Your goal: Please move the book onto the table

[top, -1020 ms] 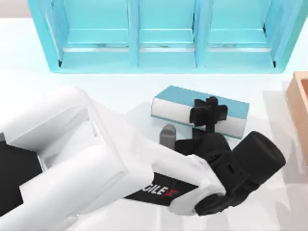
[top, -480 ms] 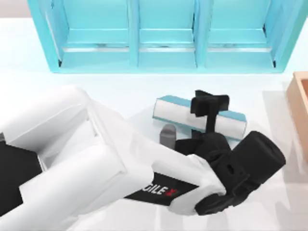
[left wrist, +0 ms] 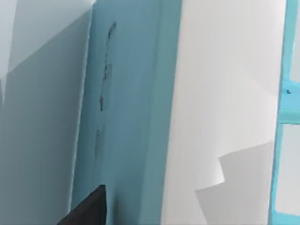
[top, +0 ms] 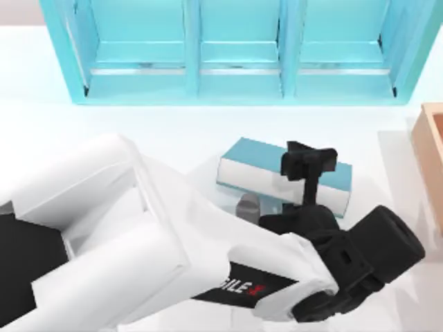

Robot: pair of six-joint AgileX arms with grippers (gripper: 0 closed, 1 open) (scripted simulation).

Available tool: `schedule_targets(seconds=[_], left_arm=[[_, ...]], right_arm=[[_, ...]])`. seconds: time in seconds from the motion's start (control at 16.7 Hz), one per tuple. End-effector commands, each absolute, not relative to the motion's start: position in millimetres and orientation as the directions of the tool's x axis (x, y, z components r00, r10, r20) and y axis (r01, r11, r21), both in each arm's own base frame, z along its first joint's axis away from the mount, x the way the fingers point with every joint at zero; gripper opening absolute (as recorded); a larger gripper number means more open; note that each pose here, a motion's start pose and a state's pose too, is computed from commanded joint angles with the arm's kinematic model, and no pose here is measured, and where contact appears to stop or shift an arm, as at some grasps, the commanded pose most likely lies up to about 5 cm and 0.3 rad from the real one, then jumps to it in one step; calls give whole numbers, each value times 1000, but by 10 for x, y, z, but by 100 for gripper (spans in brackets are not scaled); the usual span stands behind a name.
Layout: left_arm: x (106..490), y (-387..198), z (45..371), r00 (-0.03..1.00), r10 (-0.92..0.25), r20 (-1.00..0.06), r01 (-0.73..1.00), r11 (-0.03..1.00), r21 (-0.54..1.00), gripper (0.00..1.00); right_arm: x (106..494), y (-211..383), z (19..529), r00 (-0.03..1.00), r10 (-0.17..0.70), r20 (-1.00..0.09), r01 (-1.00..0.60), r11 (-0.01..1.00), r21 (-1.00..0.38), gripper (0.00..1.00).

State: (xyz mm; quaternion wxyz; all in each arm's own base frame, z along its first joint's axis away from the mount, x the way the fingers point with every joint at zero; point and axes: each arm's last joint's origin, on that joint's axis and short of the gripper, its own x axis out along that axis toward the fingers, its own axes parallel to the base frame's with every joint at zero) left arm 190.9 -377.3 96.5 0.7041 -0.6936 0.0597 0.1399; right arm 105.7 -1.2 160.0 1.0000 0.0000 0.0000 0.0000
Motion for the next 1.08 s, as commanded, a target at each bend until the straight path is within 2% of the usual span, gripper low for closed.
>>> schedule_targets(seconds=[0.36,0.72,1.08], left_arm=[[1348,-3830,876,941,129,-313,-315,-6,-949,100],[790,-3715,987,948,140,-287,-293,27,-956,100],[587,-3663,1104,957,122,-262,-266,10,-964,100]], right_arm=[[1057,-12,1600,1000,0,0,0,1000,0,100],[1057,-12,1600,1000,0,0,0,1000,0,100],[1057,-12,1600,1000,0,0,0,1000,0,100]])
